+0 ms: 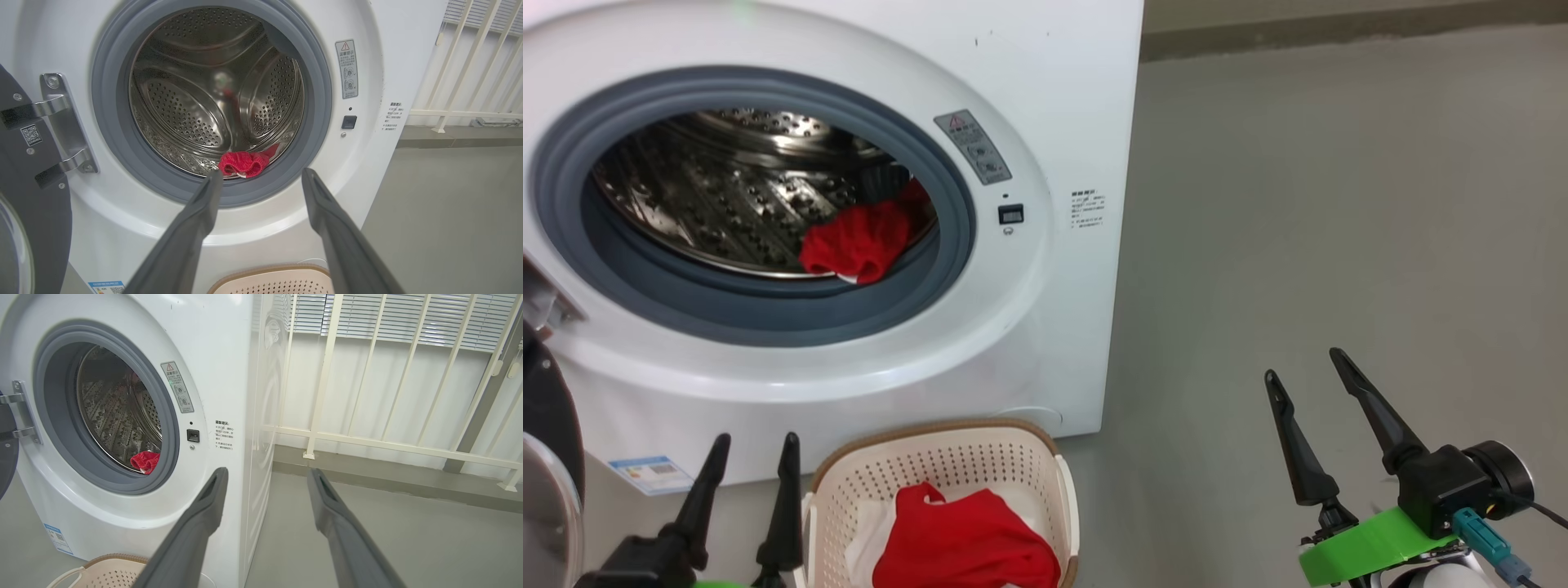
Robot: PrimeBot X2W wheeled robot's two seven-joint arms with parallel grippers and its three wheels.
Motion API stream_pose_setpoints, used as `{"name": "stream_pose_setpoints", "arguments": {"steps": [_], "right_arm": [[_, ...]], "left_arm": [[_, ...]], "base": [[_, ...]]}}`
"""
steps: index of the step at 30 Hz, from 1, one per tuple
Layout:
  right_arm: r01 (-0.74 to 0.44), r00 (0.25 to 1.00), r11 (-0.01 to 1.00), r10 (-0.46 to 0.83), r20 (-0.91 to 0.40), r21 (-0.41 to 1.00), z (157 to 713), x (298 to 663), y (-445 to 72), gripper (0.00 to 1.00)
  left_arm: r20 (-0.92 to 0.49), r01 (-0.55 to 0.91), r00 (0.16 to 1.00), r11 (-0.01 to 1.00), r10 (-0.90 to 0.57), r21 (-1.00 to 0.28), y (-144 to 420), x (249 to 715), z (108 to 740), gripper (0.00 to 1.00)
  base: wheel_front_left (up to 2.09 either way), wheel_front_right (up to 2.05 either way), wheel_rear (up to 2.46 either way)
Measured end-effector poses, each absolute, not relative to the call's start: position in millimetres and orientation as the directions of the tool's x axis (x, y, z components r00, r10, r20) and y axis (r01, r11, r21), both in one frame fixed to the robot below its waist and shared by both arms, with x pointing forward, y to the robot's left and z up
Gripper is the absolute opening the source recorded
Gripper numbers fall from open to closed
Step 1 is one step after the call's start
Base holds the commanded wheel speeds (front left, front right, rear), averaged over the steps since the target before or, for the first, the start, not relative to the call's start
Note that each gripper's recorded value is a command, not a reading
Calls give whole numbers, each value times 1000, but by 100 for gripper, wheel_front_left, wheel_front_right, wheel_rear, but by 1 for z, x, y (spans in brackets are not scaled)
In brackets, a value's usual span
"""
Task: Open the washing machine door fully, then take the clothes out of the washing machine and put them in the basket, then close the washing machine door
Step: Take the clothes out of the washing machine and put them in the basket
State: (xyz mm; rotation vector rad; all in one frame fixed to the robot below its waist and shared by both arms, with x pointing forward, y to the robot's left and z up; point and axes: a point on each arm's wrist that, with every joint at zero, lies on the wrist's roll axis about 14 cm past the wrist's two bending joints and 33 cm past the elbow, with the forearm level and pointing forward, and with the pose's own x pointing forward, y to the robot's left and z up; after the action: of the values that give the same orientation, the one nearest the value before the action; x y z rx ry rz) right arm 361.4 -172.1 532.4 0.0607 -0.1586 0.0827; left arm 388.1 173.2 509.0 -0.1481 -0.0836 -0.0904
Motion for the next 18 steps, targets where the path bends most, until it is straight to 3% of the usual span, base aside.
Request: {"name": "stream_pose_setpoints", "arguments": {"steps": [12,18], "right_arm": [[-144,979,989,137,152,40,528,399,-154,100],[-192,974,981,189,128,12,517,422,-138,100]], "left_arm": [[115,108,989,988,-95,-114,180,446,518,100],[107,124,988,980,-108,-158,176,488,513,100]], "base": [[0,0,0],[0,0,0]]}}
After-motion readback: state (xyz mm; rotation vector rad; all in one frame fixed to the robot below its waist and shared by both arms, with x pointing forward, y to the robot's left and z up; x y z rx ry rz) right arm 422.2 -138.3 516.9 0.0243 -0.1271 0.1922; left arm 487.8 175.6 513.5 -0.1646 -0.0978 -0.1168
